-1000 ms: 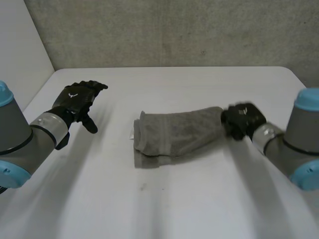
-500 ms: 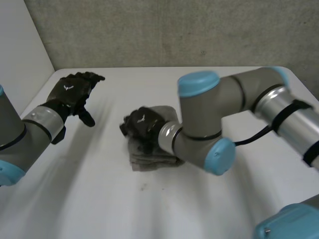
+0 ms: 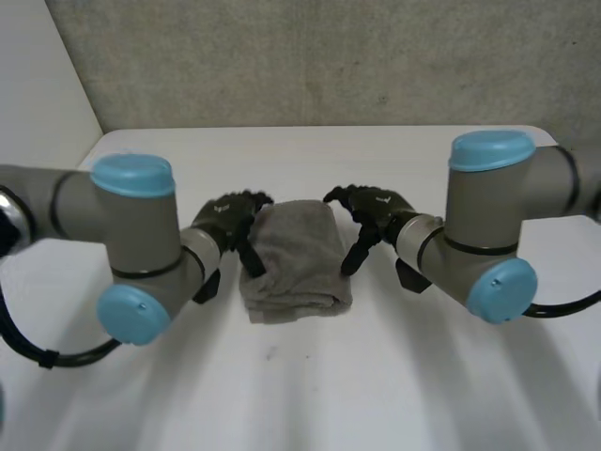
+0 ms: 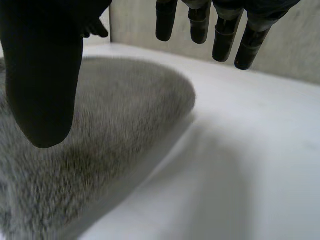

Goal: Fold the towel.

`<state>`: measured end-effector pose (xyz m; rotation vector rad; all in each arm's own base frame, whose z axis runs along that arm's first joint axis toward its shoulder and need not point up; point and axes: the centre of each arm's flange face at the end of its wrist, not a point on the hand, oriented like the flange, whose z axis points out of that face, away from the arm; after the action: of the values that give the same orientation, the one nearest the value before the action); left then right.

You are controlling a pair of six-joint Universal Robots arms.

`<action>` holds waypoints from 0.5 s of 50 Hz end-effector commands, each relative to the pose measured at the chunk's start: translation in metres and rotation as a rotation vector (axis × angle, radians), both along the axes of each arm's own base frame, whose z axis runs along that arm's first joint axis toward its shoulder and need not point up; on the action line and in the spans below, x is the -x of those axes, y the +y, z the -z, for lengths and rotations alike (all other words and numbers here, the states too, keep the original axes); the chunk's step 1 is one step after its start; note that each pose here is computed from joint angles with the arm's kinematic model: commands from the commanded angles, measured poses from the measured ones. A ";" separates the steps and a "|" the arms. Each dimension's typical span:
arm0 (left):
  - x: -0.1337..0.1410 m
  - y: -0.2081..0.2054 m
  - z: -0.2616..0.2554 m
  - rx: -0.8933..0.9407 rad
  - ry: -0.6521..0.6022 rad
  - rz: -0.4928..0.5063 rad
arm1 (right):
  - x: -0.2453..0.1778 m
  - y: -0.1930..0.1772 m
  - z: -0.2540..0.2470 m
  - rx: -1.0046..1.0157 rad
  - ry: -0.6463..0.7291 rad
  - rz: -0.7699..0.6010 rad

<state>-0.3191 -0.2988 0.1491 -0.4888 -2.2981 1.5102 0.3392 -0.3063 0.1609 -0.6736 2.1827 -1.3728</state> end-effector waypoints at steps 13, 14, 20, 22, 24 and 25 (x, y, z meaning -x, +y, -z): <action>-0.017 0.021 -0.006 0.006 -0.074 0.009 | -0.026 0.003 -0.012 0.107 0.159 -0.107; -0.017 0.021 -0.006 0.007 -0.074 0.009 | -0.027 0.003 -0.033 0.146 0.115 -0.098; -0.012 0.025 -0.075 0.160 0.031 0.045 | -0.020 0.007 -0.098 0.277 0.000 -0.058; -0.017 0.026 -0.112 0.245 0.076 0.033 | -0.008 0.015 -0.136 0.357 -0.045 -0.028; -0.021 0.028 -0.128 0.281 0.095 0.024 | 0.002 0.016 -0.152 0.395 -0.061 0.007; -0.027 0.030 -0.141 0.311 0.108 0.013 | 0.018 0.013 -0.161 0.416 -0.057 0.065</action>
<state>-0.3055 -0.2752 0.2194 -0.5505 -2.1571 1.6682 0.3584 -0.2989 0.2557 -0.8425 1.9879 -1.6558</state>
